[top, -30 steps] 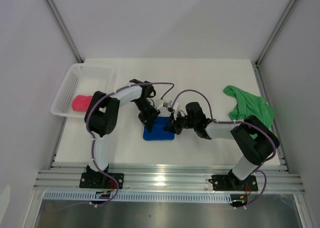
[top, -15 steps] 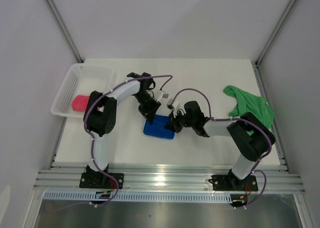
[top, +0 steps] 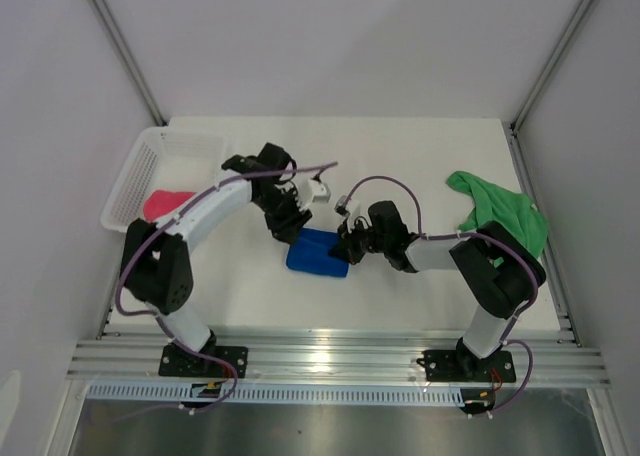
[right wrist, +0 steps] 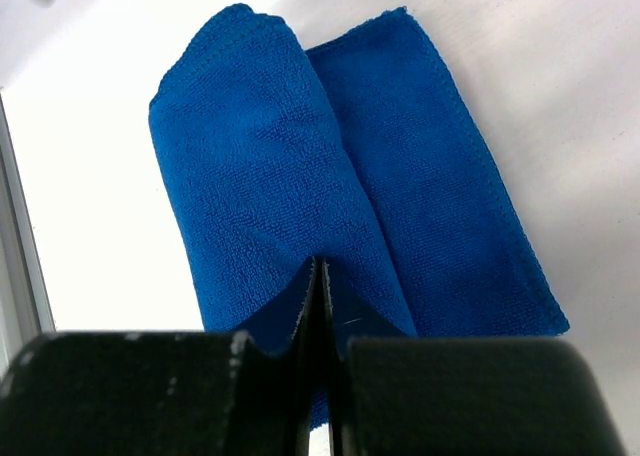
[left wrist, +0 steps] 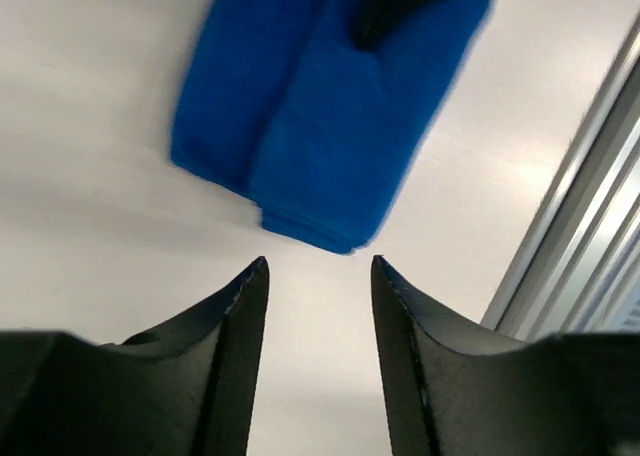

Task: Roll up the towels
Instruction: Roll the towel

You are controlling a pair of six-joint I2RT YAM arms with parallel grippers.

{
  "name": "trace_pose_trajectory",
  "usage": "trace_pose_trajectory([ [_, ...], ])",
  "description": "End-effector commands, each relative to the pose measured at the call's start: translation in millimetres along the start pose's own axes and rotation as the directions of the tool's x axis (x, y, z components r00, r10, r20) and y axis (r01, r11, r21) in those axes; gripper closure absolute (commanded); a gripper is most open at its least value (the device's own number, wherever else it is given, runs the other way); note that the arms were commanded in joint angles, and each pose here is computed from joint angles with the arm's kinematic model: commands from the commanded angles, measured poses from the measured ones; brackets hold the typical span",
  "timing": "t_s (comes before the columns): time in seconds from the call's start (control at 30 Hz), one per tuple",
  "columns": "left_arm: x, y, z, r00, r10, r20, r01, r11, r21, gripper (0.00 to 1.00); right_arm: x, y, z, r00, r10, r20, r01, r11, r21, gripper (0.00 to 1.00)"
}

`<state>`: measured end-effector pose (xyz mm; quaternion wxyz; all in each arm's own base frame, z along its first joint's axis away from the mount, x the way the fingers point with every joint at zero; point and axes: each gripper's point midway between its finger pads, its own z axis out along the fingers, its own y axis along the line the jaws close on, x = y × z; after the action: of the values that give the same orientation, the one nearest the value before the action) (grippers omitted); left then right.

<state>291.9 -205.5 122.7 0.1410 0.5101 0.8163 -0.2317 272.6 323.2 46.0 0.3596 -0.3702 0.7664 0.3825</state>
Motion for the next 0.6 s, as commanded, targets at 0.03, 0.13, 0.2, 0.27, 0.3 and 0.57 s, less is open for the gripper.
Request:
trace_pose_trajectory([
  [0.03,10,-24,8,0.896,0.443,0.001,-0.442,0.894,-0.070,0.50,11,-9,4,0.998,0.050,-0.025,-0.049,0.998,0.026,0.94],
  [0.13,12,-33,12,0.808,0.589,0.001,-0.586,0.805,-0.091,0.43,14,-9,5,0.998,0.057,-0.028,-0.057,0.998,0.024,0.94],
  [0.2,8,-35,17,0.761,0.649,0.000,-0.645,0.757,-0.106,0.29,15,-9,4,0.998,0.061,-0.029,-0.060,0.998,0.027,0.94],
  [0.27,7,-36,25,0.721,0.692,-0.022,-0.690,0.715,-0.114,0.28,14,-9,4,0.998,0.060,-0.024,-0.060,0.998,0.028,0.94],
  [0.3,6,-35,29,0.714,0.699,-0.030,-0.697,0.707,-0.119,0.01,15,-9,3,0.998,0.060,-0.024,-0.059,0.998,0.029,0.94],
  [0.57,17,-24,53,0.691,0.717,-0.088,-0.723,0.682,-0.111,0.01,15,-9,3,0.998,0.056,-0.022,-0.055,0.998,0.029,0.94],
])
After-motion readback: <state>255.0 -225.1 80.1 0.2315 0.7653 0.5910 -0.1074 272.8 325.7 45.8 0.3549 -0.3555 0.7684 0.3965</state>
